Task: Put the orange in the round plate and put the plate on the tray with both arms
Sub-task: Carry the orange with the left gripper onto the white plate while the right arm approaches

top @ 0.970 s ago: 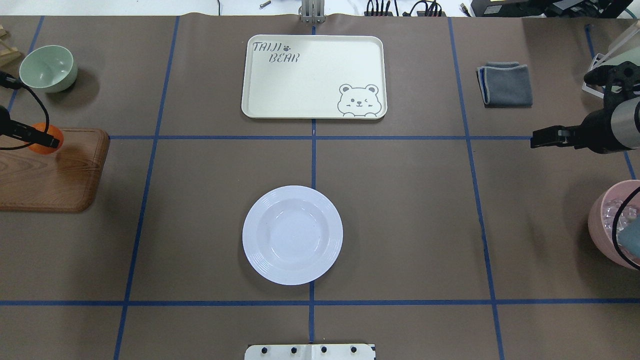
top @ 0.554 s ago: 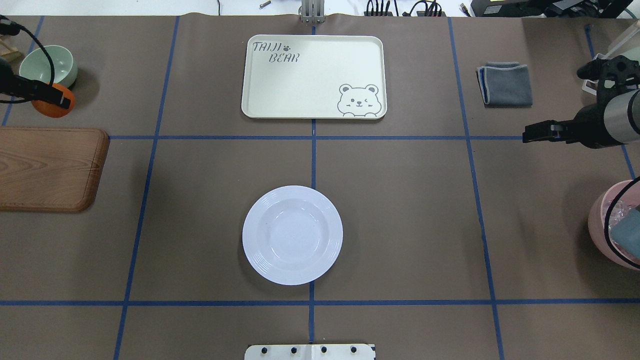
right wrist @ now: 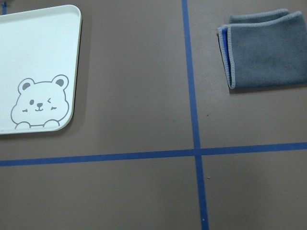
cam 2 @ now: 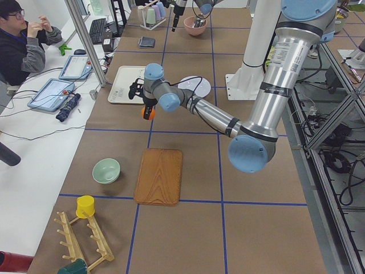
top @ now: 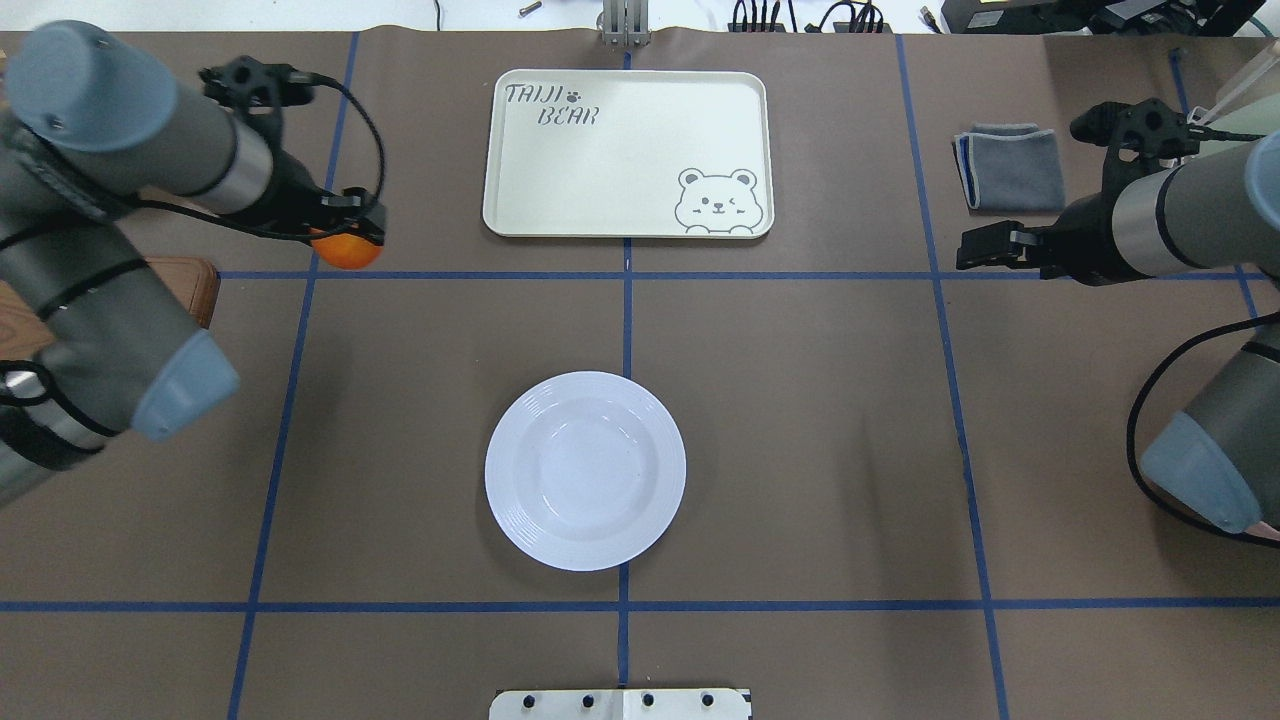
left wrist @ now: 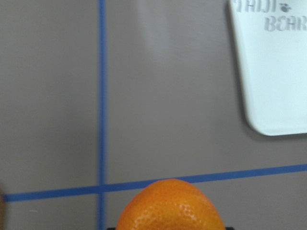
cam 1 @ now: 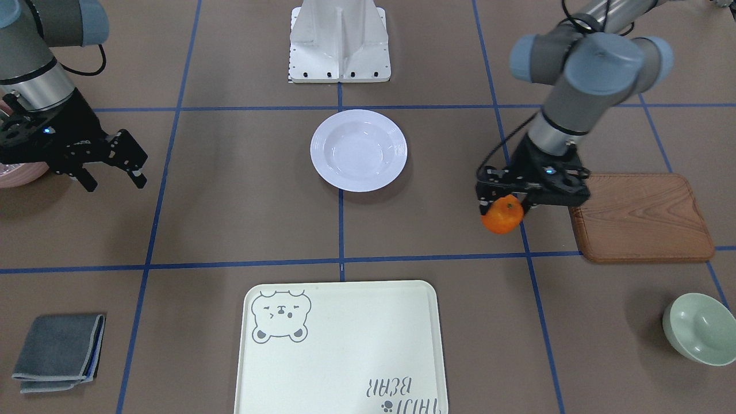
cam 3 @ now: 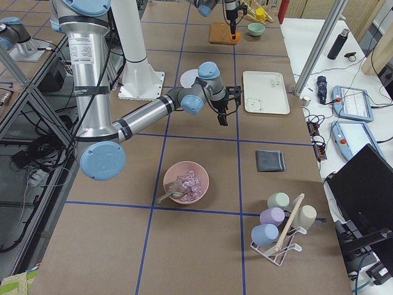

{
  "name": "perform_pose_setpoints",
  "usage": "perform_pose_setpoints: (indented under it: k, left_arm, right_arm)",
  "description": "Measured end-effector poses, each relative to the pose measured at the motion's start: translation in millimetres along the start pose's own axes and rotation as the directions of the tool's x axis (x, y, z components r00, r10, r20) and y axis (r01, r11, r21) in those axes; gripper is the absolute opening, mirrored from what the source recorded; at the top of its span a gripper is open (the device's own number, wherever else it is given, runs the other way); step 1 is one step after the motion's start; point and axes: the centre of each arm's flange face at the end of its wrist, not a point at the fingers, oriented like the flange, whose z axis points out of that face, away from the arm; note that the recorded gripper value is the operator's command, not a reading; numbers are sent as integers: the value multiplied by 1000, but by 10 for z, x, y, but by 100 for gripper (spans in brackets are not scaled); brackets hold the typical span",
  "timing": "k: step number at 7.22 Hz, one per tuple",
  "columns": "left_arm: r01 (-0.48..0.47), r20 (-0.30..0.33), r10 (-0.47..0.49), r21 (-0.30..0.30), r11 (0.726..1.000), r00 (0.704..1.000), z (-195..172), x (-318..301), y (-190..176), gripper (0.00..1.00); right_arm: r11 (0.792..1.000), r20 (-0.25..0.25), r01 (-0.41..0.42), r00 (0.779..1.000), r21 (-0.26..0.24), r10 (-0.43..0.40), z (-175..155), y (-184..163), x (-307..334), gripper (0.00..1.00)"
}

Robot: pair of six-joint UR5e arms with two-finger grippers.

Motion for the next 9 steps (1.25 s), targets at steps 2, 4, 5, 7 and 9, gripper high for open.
perform_pose_setpoints:
  k: [2,4,5,7,9]
  left_arm:
    - [67,28,-67,-6,998,997,134,996,522,0]
    - [75,28,-74,-16,997,997,324,1533,1151,2]
    - [67,29,-67,-23,997,997,410,1692,1435,10]
    - [43,30,-42,-49,998,999,526,1849,1818,65]
    - [21,44,-18,-75,997,999,669,1897,2062,98]
  right_arm:
    - [995,43,-94,995,21,93,119,221,-588,100]
    - [966,82,-256,964,46,252,259,618,-1067,100]
    - [946,101,-319,945,54,313,309,838,-1235,100]
    - [928,127,-368,925,64,358,376,1216,-1453,100]
    - [929,133,-366,925,58,356,413,1434,-1550,100]
